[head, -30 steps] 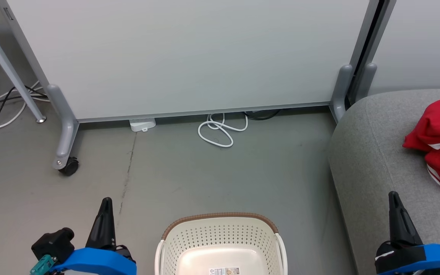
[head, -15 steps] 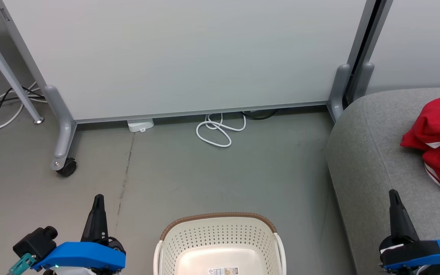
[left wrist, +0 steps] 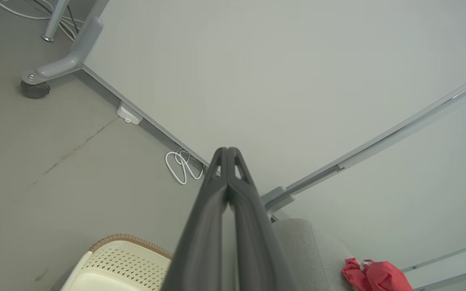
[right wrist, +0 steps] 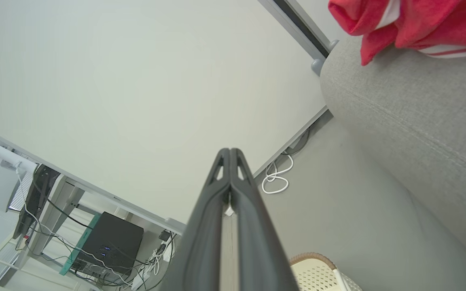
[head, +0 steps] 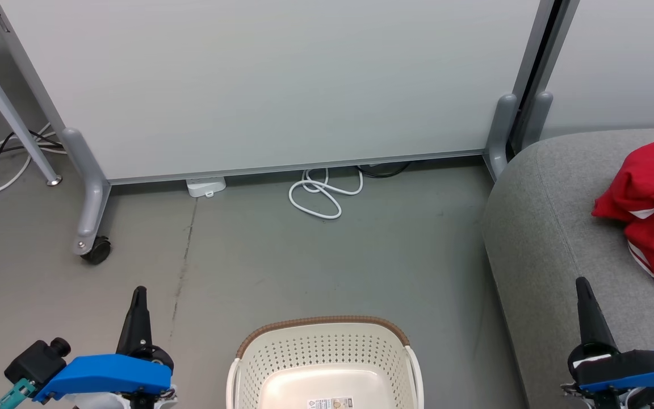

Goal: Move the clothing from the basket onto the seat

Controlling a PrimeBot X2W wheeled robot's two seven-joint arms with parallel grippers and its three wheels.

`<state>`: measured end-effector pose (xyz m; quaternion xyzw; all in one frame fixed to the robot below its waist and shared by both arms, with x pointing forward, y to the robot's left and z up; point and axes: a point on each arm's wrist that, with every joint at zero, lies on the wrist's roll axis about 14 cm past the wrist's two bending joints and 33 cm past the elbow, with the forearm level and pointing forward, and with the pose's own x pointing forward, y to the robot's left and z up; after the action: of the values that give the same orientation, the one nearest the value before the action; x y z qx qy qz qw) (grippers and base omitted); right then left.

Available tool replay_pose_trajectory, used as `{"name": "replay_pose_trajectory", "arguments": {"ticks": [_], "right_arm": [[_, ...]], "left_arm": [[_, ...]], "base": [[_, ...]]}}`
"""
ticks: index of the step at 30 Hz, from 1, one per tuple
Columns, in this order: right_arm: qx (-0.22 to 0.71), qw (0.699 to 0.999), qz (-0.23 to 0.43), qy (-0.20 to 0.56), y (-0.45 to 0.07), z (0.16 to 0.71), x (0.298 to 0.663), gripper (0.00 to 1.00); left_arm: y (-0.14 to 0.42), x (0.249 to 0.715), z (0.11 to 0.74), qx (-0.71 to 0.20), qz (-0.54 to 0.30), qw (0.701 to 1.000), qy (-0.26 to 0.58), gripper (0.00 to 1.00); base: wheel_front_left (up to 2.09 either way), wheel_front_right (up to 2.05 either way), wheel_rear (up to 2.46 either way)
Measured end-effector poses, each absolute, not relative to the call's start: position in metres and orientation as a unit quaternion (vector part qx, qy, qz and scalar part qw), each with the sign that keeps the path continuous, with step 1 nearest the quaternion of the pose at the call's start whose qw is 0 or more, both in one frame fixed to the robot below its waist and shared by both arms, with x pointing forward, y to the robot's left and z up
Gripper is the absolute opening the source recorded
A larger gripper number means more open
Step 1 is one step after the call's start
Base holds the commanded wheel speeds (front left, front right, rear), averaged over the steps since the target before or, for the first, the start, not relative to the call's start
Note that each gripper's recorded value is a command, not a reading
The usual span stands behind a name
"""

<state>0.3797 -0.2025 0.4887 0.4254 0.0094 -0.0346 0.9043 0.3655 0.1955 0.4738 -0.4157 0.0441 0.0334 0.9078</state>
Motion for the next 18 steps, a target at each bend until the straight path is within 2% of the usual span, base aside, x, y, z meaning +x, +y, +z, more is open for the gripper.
{"name": "replay_pose_trajectory", "arguments": {"ticks": [18], "right_arm": [[0.515, 0.857, -0.032, 0.013, -0.2019, 0.4903, 0.3821, 0.0]], "left_arm": [[0.198, 0.3716, 0.4798, -0.51, 0.035, 0.859, 0.037, 0.0]], "base": [[0.0, 0.0, 0.0]]}}
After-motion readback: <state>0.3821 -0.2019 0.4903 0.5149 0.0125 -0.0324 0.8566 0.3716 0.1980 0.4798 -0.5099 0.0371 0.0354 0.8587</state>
